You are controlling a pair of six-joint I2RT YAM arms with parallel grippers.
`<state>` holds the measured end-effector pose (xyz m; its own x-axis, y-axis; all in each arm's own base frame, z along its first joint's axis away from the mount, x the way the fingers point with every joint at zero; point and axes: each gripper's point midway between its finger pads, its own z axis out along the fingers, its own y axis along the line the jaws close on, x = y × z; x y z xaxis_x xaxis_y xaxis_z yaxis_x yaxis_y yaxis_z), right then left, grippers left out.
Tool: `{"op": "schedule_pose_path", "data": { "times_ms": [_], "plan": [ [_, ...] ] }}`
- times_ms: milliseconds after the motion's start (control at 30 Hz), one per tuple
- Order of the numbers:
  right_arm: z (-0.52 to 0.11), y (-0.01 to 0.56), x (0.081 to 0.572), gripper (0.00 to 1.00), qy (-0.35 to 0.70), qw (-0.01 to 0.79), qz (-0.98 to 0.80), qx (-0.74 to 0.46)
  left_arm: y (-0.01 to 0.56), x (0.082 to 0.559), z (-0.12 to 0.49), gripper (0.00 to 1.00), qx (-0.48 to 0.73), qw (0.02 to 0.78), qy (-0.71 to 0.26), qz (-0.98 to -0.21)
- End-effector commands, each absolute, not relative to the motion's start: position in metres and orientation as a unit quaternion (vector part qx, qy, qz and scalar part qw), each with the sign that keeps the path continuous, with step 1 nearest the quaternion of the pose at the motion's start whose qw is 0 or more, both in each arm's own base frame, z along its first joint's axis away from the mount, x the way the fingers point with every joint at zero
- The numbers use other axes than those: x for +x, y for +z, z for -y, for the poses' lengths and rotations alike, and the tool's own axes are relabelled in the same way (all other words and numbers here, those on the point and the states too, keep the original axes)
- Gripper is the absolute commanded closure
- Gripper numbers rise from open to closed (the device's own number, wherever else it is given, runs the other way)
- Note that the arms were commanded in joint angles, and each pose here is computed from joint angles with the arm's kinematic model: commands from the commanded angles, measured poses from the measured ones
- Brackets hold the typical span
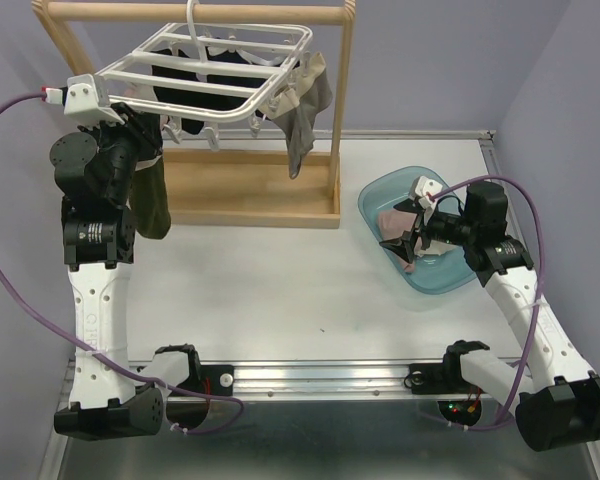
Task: Remove the underwear clipped to the hanger
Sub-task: Remove the underwear from the hanger.
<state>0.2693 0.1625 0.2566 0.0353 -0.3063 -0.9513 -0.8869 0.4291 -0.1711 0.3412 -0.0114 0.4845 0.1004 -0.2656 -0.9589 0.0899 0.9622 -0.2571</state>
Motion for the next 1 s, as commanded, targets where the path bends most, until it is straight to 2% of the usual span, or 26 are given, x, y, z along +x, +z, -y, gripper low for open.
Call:
{"op": "schedule_pose_path", "data": {
  "times_ms": [0, 100, 200, 333, 533, 767, 967],
  "plan": [
    [-0.165, 0.254, 0.266, 0.00, 0.271, 0.547, -0.636, -0.472, 0.517, 0.324, 0.015, 0.81, -0.044, 0.775, -0.124, -0.618],
    [-0.165, 0.253, 0.266, 0.00, 0.271, 0.546, -0.637, -0.472, 0.514, 0.323, 0.017, 0.80, -0.041, 0.772, -0.127, -0.621],
    [-0.165, 0.253, 0.266, 0.00, 0.270, 0.546, -0.637, -0.473, 0.512, 0.321, 0.019, 0.73, -0.038, 0.771, -0.129, -0.623],
    [-0.165, 0.252, 0.266, 0.00, 0.270, 0.545, -0.637, -0.473, 0.511, 0.314, 0.018, 0.52, -0.040, 0.772, -0.128, -0.622],
    [-0.165, 0.251, 0.266, 0.00, 0.270, 0.544, -0.638, -0.473, 0.511, 0.304, 0.019, 0.32, -0.044, 0.773, -0.130, -0.619],
    [-0.165, 0.252, 0.266, 0.00, 0.270, 0.544, -0.638, -0.474, 0.504, 0.298, 0.023, 0.22, -0.036, 0.768, -0.137, -0.625],
    [-0.165, 0.251, 0.266, 0.00, 0.269, 0.543, -0.638, -0.475, 0.493, 0.289, 0.023, 0.21, -0.037, 0.767, -0.136, -0.626]
  ]
}}
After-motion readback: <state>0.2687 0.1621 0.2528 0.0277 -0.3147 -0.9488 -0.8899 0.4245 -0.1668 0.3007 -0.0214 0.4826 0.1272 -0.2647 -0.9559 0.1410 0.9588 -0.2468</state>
